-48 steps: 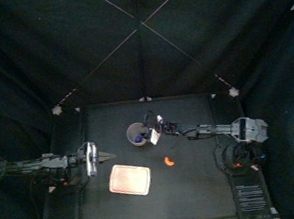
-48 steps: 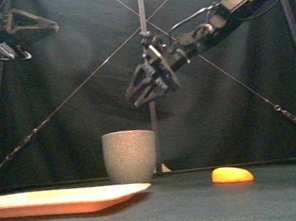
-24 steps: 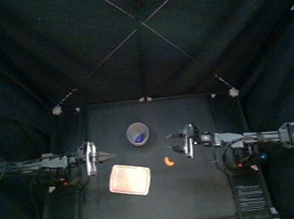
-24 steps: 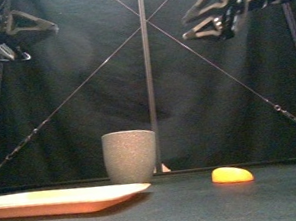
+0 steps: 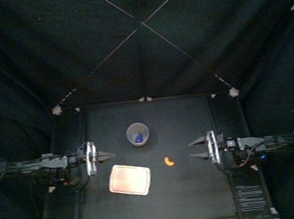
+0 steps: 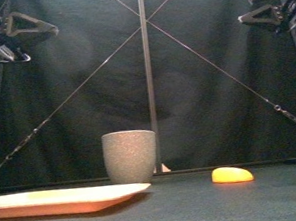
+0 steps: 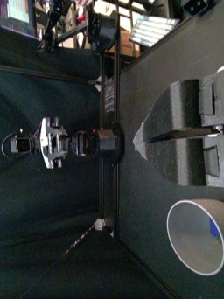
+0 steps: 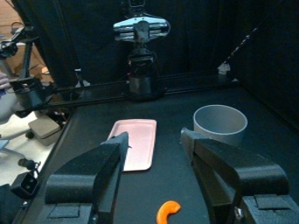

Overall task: Pick the eggplant then place it in the grey bowl
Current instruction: Drop eggplant in the grey bowl and return to neutral

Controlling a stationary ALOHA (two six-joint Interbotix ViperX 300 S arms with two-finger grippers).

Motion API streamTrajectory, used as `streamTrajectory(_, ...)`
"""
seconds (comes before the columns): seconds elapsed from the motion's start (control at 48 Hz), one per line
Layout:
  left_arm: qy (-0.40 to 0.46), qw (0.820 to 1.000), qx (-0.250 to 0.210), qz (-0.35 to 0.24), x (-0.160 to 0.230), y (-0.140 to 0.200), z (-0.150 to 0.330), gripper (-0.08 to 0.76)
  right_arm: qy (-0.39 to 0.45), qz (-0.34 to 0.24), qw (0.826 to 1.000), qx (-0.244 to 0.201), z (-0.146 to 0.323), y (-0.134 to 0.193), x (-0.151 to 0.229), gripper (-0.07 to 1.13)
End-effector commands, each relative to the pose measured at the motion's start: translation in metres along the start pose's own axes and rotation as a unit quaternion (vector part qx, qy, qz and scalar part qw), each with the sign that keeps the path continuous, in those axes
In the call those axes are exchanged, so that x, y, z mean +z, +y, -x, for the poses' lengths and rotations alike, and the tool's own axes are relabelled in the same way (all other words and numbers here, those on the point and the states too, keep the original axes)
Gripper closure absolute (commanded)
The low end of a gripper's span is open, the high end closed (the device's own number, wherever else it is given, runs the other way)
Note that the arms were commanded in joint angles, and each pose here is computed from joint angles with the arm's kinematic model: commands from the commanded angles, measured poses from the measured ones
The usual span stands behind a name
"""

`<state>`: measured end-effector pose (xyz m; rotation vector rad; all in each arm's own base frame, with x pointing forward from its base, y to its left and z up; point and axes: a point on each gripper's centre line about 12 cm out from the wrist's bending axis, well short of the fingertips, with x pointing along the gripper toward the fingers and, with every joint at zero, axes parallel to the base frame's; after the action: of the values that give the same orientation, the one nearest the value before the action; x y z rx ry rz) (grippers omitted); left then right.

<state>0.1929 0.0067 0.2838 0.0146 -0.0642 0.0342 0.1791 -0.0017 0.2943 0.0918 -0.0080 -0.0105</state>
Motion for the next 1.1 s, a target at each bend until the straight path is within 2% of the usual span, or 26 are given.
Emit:
streamTrajectory(0.021, -0.008, 1.0, 0.001, -0.001, 0.005, 0.001, -0.001, 0.703, 0.013, 0.001, 1.0, 0.003, 0.0, 0.001, -0.001, 0.18)
streamTrajectory(0.479, -0.005, 1.0, 0.004, -0.002, 0.003, 0.001, -0.001, 0.703, 0.007, 0.005, 1.0, 0.001, -0.001, 0.001, 0.012, 0.18)
streamTrajectory(1.104, -0.007, 1.0, 0.005, -0.001, 0.004, 0.002, -0.001, 0.703, 0.008, 0.009, 1.0, 0.0, 0.0, 0.001, 0.01, 0.18)
